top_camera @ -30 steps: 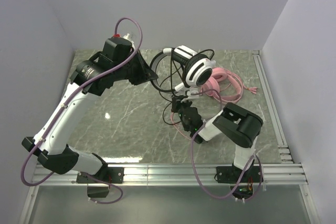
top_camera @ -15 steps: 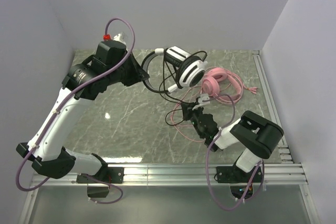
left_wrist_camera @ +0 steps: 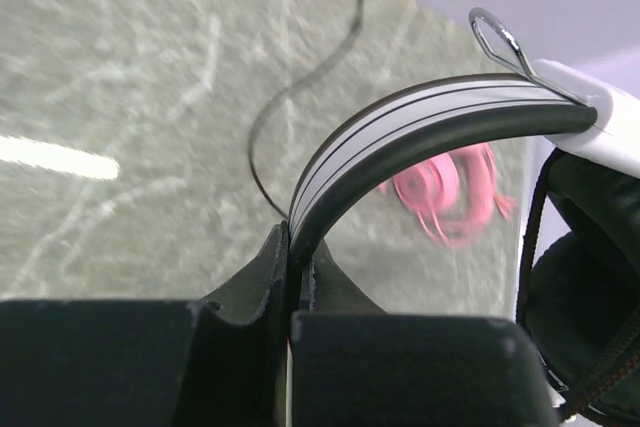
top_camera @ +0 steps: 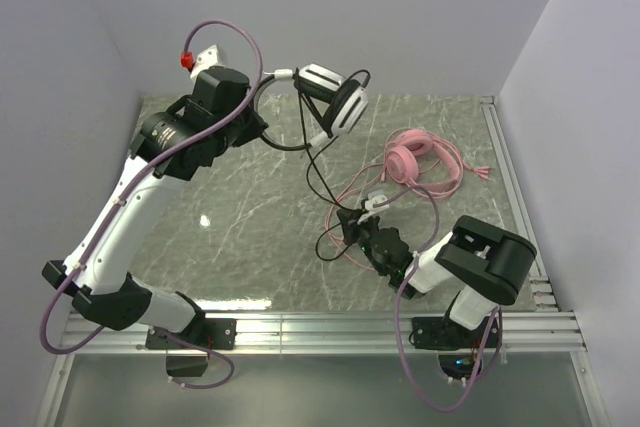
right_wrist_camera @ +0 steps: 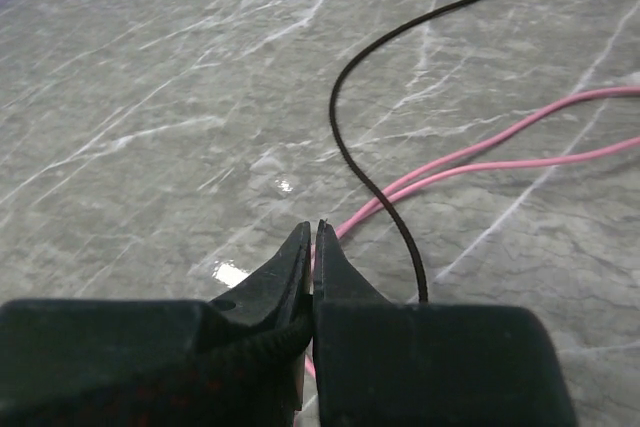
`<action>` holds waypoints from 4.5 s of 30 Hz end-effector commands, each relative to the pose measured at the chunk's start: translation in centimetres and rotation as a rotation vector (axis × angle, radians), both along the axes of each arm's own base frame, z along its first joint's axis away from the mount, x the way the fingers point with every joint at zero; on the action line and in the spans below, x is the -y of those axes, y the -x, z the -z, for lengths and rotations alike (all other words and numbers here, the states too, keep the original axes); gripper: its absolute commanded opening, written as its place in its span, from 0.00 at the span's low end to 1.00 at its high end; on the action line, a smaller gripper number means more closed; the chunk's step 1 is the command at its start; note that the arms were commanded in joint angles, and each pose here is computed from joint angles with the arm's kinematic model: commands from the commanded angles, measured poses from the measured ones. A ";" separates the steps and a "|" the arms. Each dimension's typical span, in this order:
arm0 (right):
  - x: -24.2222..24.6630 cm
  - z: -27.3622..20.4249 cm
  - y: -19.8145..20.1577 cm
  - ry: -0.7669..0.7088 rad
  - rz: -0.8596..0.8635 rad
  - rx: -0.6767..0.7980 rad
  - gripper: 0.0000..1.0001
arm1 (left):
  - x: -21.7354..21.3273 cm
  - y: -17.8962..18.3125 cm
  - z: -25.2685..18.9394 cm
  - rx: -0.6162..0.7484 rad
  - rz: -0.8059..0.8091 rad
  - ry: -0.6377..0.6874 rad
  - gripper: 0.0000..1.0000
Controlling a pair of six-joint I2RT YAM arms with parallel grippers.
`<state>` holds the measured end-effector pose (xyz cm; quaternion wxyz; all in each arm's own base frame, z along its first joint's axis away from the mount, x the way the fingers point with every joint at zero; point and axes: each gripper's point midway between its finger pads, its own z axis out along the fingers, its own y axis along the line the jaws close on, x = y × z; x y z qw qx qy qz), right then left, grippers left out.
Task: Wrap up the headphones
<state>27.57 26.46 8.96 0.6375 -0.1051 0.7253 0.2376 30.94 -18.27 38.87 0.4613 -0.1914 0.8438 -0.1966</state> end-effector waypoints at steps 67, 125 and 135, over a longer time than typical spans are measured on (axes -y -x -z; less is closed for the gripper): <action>4.1 -8.1 -2.6 -0.414 0.074 0.170 0.00 | 1.8 -1.4 -0.8 0.025 0.434 0.274 0.00; 8.8 -12.7 -7.1 -0.269 -0.082 -0.270 0.00 | 4.3 6.4 11.6 0.171 0.782 -1.143 0.00; 7.1 -17.3 -4.1 -0.249 -0.214 -0.231 0.00 | 3.6 2.2 8.7 0.216 0.521 -1.342 0.00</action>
